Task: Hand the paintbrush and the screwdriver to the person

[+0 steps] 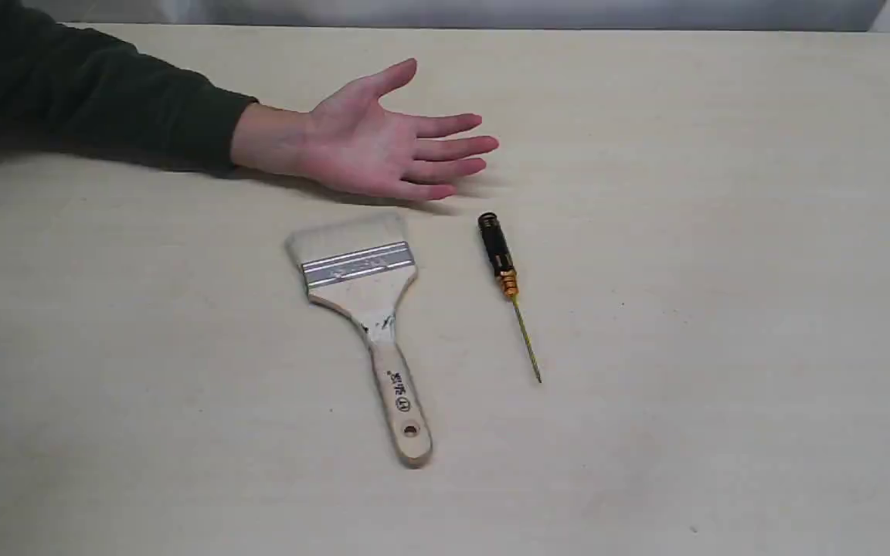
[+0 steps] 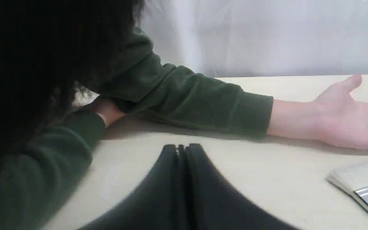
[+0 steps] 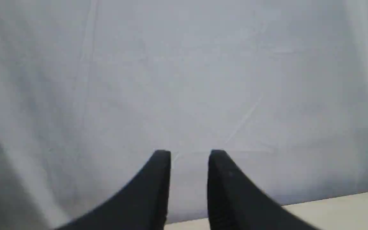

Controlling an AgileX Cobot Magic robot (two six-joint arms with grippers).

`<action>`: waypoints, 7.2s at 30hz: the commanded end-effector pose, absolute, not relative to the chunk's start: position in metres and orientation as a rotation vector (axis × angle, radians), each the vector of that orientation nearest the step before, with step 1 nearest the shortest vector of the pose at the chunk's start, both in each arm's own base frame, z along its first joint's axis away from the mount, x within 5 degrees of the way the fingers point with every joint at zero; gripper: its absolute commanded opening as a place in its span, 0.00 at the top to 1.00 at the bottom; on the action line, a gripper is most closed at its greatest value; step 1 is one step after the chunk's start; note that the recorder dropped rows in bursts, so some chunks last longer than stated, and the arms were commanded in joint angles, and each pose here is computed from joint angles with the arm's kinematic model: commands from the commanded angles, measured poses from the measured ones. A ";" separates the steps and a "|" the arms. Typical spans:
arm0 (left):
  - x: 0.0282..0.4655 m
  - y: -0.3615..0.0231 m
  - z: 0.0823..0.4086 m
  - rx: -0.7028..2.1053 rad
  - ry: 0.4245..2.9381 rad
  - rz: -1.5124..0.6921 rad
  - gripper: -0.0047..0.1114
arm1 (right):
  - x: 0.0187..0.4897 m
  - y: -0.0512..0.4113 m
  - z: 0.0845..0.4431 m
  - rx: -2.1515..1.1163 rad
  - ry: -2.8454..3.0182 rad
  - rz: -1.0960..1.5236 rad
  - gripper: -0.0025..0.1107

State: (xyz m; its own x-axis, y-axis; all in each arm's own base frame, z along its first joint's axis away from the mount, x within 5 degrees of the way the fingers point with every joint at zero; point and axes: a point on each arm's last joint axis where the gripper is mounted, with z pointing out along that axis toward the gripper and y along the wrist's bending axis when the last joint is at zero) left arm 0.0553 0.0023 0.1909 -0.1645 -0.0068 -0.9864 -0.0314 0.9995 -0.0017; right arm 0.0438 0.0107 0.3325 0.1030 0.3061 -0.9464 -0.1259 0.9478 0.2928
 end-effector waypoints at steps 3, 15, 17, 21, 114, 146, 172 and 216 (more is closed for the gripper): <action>0.055 0.002 0.191 -0.029 1.732 0.018 0.96 | 0.065 0.030 0.368 -0.141 1.560 0.362 0.78; 0.055 0.002 0.190 -0.031 1.735 0.016 0.96 | 0.180 0.031 0.365 -0.242 1.876 0.427 0.81; 0.055 0.002 0.190 -0.031 1.735 0.016 0.96 | 0.204 0.031 0.355 -0.234 1.948 0.448 0.81; 0.055 0.002 0.191 -0.030 1.733 0.016 0.96 | 0.243 0.040 0.333 -0.290 2.068 0.476 0.81; 0.055 0.002 0.191 -0.029 1.732 0.018 0.96 | 0.395 0.215 0.269 -0.694 2.294 0.378 0.94; 0.055 0.002 0.190 -0.031 1.734 0.014 0.96 | 0.473 0.239 0.201 -0.631 2.505 0.296 0.47; 0.055 0.002 0.191 -0.028 1.731 0.018 0.96 | 0.368 0.190 0.248 -0.642 2.597 0.395 0.48; 0.055 0.002 0.191 -0.030 1.731 0.016 0.96 | 0.317 0.269 0.123 -0.815 2.791 0.403 0.41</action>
State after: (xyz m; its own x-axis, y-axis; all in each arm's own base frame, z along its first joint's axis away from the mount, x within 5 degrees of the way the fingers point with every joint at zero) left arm 0.0553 0.0023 0.1909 -0.1645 -0.0068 -0.9864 -0.0314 0.9995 -0.0017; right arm 0.3150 0.2669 0.1207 -0.8263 -0.4979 -0.2632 -0.5511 0.8112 0.1955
